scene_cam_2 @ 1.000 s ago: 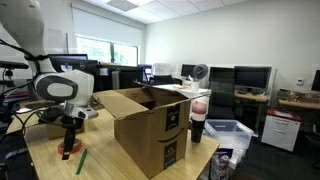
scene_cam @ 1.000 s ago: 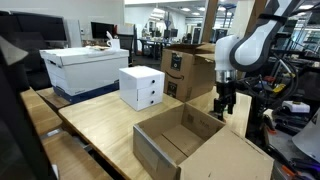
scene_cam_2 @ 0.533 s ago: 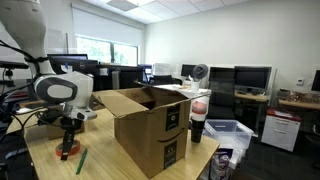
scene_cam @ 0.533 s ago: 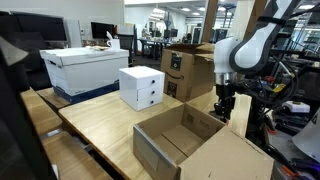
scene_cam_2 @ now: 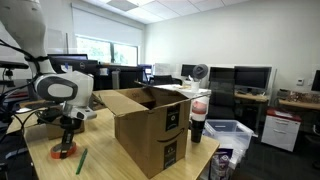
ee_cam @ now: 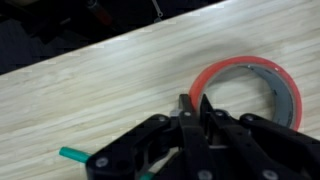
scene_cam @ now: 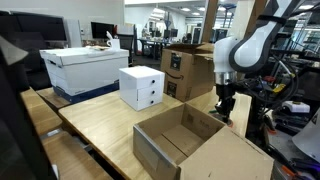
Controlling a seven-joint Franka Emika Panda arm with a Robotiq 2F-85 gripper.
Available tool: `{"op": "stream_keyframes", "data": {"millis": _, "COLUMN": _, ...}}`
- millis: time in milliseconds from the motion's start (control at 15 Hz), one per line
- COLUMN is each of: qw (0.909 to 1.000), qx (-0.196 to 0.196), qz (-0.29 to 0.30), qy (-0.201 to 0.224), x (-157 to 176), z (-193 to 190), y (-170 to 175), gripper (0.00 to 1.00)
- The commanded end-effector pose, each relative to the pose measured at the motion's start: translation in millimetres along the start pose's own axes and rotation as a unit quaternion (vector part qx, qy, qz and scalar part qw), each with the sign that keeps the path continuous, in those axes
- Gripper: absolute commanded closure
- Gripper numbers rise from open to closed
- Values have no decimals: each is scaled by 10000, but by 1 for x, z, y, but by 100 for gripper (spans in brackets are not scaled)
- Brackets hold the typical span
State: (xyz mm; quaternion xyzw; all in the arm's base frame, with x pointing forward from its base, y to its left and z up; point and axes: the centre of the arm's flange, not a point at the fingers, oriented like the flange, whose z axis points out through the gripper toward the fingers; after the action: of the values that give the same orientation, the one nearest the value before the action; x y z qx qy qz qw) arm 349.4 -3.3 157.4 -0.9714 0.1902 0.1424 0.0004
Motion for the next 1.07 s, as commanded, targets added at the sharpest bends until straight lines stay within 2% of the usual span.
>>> {"op": "stream_keyframes", "data": {"millis": 0, "qw": 9997, "qx": -30, "qz": 34, "qy": -257, "x": -22, "z": -10, "y": 9, "gripper": 96}}
{"op": "stream_keyframes", "data": {"millis": 400, "qw": 9980, "qx": -143, "qz": -23, "qy": -612, "x": -28, "z": -35, "y": 17, "gripper": 96}}
{"op": "stream_keyframes", "data": {"millis": 1000, "qw": 9994, "qx": 57, "qz": -146, "qy": -300, "x": -32, "z": -89, "y": 13, "gripper": 96}}
